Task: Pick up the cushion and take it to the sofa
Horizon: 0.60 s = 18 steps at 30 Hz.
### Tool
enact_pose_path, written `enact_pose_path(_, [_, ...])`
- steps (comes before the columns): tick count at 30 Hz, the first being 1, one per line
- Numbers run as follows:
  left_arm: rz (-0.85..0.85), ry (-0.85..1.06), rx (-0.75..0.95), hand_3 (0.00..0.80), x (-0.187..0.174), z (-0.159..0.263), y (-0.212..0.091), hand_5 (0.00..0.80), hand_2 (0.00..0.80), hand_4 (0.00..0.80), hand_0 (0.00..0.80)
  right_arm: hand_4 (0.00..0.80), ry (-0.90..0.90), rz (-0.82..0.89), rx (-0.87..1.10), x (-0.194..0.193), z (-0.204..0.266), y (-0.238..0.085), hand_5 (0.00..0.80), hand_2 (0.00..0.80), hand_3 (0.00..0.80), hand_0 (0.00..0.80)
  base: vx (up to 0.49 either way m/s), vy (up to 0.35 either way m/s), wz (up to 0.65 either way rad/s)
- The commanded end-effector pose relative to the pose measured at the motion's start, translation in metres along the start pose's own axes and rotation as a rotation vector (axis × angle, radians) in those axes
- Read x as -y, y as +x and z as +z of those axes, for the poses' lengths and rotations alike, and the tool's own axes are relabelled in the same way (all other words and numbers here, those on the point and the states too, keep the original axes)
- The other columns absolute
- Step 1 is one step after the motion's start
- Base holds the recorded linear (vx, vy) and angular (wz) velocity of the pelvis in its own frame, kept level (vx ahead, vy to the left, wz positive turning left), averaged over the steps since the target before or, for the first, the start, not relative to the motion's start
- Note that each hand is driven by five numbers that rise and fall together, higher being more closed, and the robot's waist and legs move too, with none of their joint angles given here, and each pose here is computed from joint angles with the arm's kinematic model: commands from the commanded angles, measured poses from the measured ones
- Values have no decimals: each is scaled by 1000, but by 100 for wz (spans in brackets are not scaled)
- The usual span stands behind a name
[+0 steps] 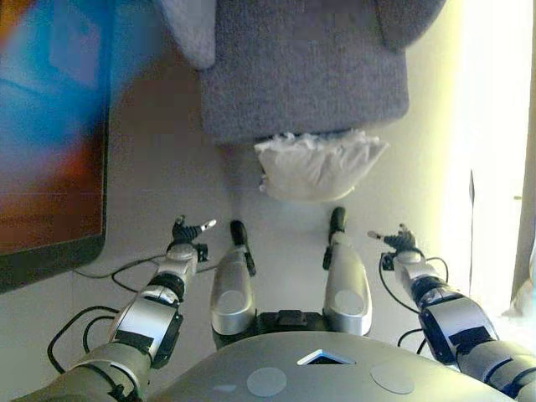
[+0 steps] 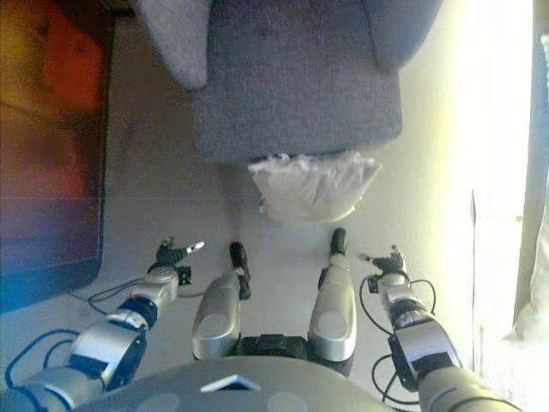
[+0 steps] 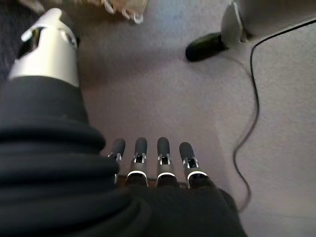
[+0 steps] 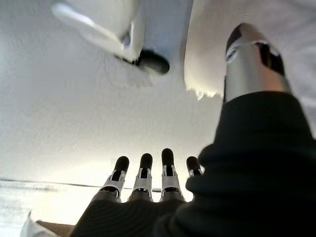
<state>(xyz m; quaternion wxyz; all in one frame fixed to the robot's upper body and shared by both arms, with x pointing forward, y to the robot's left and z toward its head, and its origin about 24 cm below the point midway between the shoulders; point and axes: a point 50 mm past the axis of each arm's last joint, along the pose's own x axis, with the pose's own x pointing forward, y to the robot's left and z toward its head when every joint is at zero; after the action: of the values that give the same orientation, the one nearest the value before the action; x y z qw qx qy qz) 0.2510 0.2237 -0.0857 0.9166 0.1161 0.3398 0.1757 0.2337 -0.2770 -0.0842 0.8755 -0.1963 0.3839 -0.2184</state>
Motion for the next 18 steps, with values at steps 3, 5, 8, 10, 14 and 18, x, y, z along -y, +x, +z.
enact_pose_path(3, [12,-112,226,0,-7,67,6,0,0,0,0,0,145,-112,281,21,90,2,0,0,0,0,-176,-68,-17])
enact_pose_path(5, [-23,-137,288,0,-3,89,5,0,0,0,0,0,185,-146,353,28,116,-1,0,0,0,0,-153,-39,-7])
enact_pose_path(8, [-57,-198,364,0,4,114,1,0,0,0,0,0,224,-184,462,36,150,-8,0,0,0,0,-98,-24,-7])
enact_pose_path(10, [-71,-247,396,0,9,126,-2,0,0,0,0,0,233,-202,528,38,168,-14,0,0,0,0,-57,-22,-17])
enact_pose_path(14, [-103,-266,493,0,12,153,-8,0,0,0,0,0,261,-211,652,39,201,-29,0,0,0,0,-45,-27,-10])
enact_pose_path(18, [-108,-265,589,0,12,186,-16,0,0,0,0,0,258,-229,794,42,238,-48,0,0,0,0,-18,-63,-3])
